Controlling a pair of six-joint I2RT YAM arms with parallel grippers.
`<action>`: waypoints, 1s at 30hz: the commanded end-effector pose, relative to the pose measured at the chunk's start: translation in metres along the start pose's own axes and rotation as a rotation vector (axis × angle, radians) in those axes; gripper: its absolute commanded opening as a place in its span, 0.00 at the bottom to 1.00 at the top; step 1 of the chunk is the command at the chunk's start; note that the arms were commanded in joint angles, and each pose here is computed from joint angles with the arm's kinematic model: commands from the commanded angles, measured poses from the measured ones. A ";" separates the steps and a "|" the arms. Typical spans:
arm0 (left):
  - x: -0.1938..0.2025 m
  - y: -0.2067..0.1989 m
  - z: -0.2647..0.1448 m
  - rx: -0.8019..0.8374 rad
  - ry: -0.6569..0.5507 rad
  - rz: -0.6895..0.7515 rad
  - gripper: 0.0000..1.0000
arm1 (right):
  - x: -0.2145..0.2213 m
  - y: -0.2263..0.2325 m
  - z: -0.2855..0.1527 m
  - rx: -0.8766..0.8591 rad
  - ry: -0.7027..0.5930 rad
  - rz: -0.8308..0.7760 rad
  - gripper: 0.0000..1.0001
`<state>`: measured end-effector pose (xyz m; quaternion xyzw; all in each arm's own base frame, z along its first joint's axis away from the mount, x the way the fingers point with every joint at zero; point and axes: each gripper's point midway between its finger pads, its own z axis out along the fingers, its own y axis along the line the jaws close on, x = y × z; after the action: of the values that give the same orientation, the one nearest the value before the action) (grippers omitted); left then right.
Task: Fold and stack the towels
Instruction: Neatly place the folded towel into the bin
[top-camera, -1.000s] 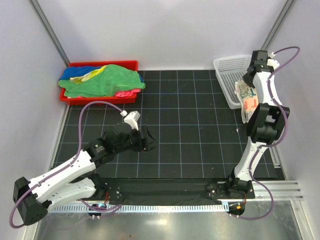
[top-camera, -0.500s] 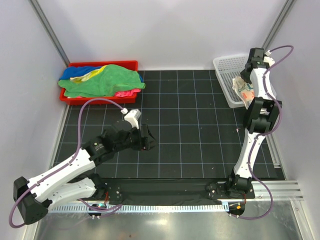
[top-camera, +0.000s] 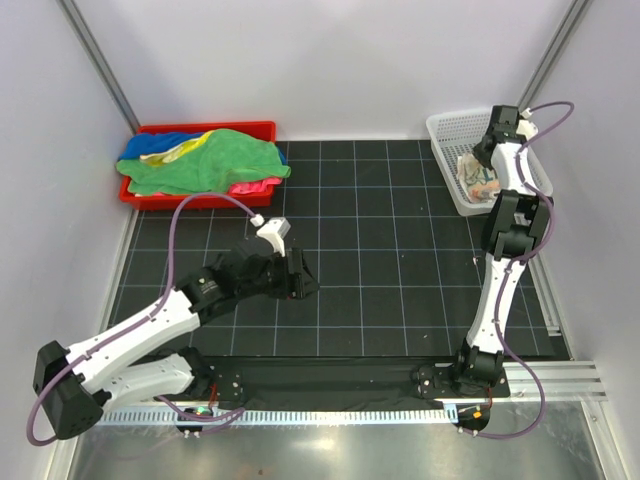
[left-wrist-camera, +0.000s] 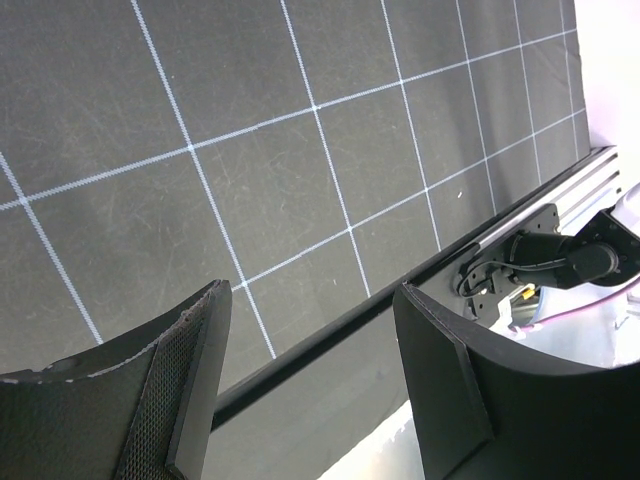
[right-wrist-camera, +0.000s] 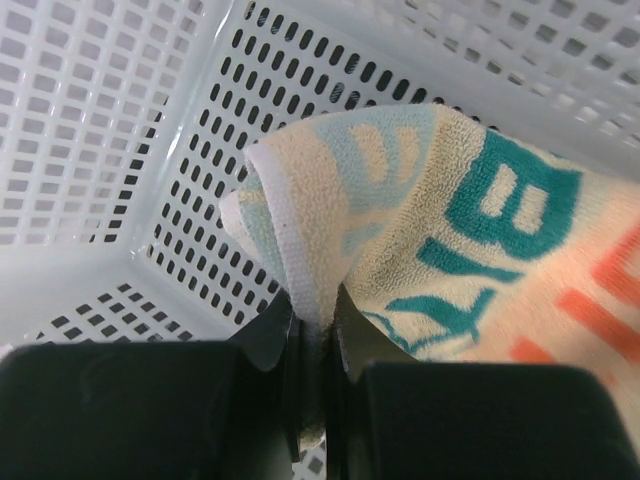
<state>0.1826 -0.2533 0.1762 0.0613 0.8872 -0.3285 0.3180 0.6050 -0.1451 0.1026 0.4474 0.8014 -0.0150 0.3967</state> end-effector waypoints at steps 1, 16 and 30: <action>-0.022 -0.009 -0.003 0.016 -0.053 0.026 0.70 | -0.028 0.030 0.000 -0.108 -0.083 0.063 0.01; -0.026 0.001 0.012 -0.012 -0.035 0.001 0.70 | -0.049 0.043 0.017 -0.177 -0.151 0.120 0.01; -0.030 0.007 0.021 -0.020 -0.018 -0.013 0.70 | -0.046 0.050 0.037 -0.236 -0.128 0.195 0.11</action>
<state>0.2105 -0.2491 0.1586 0.0375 0.9034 -0.3006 0.3034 0.6614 -0.1602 0.0858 0.4770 0.7499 0.0625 0.4542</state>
